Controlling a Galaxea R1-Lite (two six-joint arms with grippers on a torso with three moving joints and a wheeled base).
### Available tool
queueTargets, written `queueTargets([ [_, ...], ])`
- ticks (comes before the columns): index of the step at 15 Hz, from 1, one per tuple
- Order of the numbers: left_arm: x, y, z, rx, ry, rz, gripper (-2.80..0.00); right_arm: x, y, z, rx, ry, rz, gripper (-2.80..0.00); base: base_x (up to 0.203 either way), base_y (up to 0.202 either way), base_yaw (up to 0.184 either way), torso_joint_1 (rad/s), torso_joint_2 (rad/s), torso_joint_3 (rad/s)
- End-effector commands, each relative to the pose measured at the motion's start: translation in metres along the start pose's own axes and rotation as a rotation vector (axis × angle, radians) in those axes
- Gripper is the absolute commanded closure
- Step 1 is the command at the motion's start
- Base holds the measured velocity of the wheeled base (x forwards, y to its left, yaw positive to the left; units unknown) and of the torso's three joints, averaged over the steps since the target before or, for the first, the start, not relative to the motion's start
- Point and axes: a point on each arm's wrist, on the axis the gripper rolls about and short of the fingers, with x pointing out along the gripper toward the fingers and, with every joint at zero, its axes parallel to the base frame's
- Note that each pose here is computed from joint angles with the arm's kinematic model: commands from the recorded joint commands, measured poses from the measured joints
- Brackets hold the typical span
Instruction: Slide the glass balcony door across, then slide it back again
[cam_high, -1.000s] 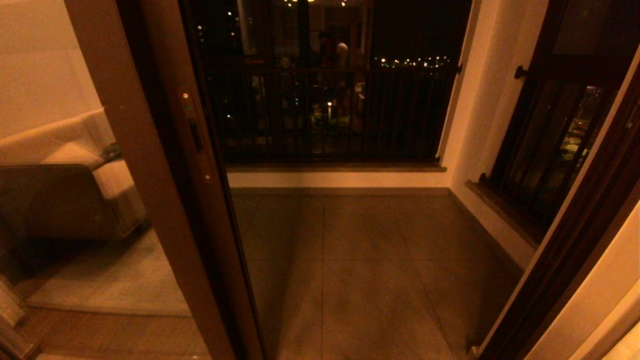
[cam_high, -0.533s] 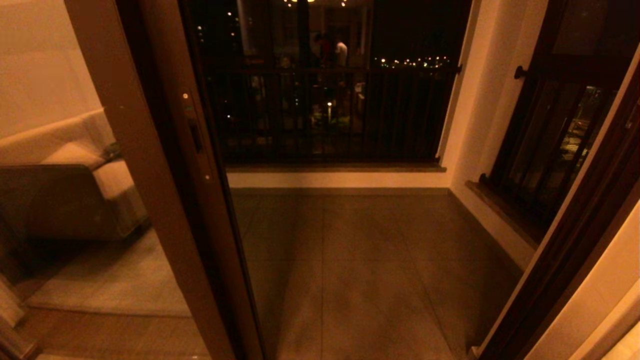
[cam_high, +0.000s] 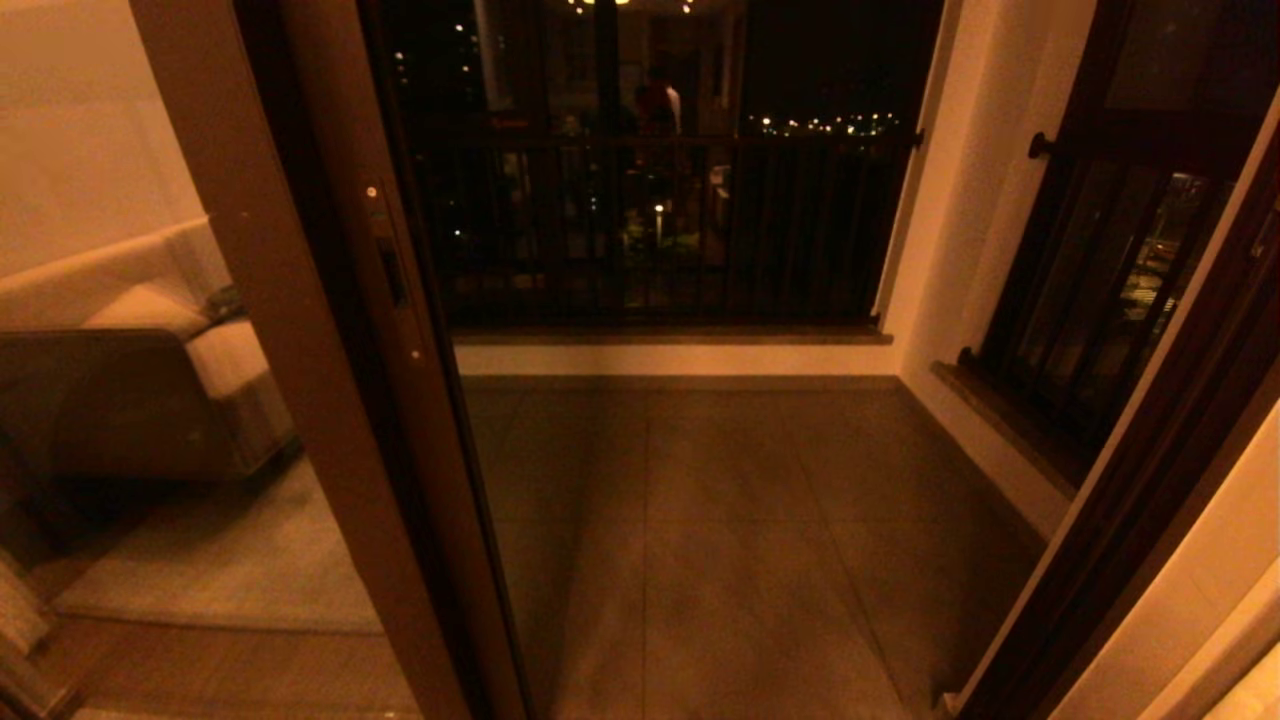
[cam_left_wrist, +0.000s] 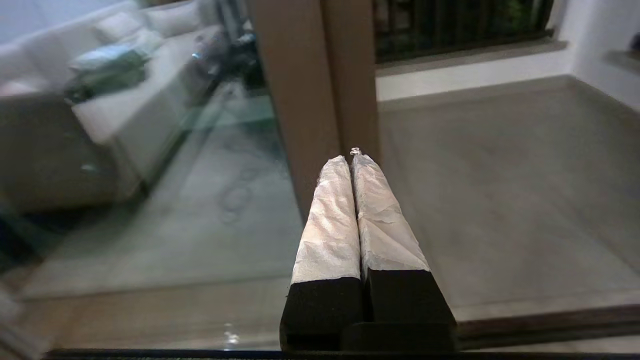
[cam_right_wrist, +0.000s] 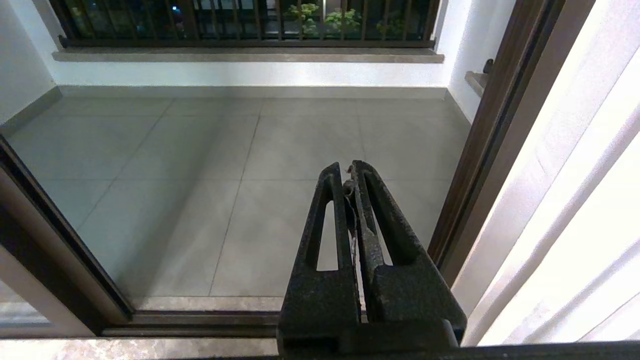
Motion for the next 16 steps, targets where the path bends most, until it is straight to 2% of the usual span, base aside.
queueTargets([
  [1, 0.0010, -0.0012, -0.0082, -0.007, 0.014, -0.004, 0.00, 0.0002, 0.0000, -0.0002, -0.001, 0.002, 0.001, 0.00, 0.000, 0.000, 0.000, 0.000, 0.00, 0.000],
  [3, 0.0016, -0.0009, -0.0086, -0.040, 0.003, 0.012, 0.00, 0.0002, 0.0000, -0.0002, -0.001, 0.002, 0.001, 0.00, 0.000, 0.000, 0.000, 0.000, 0.00, 0.000],
  [8, 0.0016, -0.0007, -0.0083, -0.060, 0.000, 0.017, 0.00, 0.0002, 0.0000, -0.0002, 0.004, 0.002, 0.001, 0.00, 0.000, 0.000, 0.000, 0.000, 0.00, 0.000],
  [14, 0.0015, 0.0002, -0.0082, -0.146, 0.000, 0.058, 0.00, 0.0001, 0.0000, 0.0002, 0.010, 0.001, -0.001, 0.00, 0.000, 0.000, 0.000, 0.000, 0.00, 0.000],
  [16, 0.0015, 0.0002, -0.0082, -0.150, 0.000, 0.058, 0.00, 0.0001, 0.0000, 0.0002, 0.008, 0.001, 0.000, 0.00, 0.000, 0.000, 0.000, 0.000, 0.00, 0.000],
])
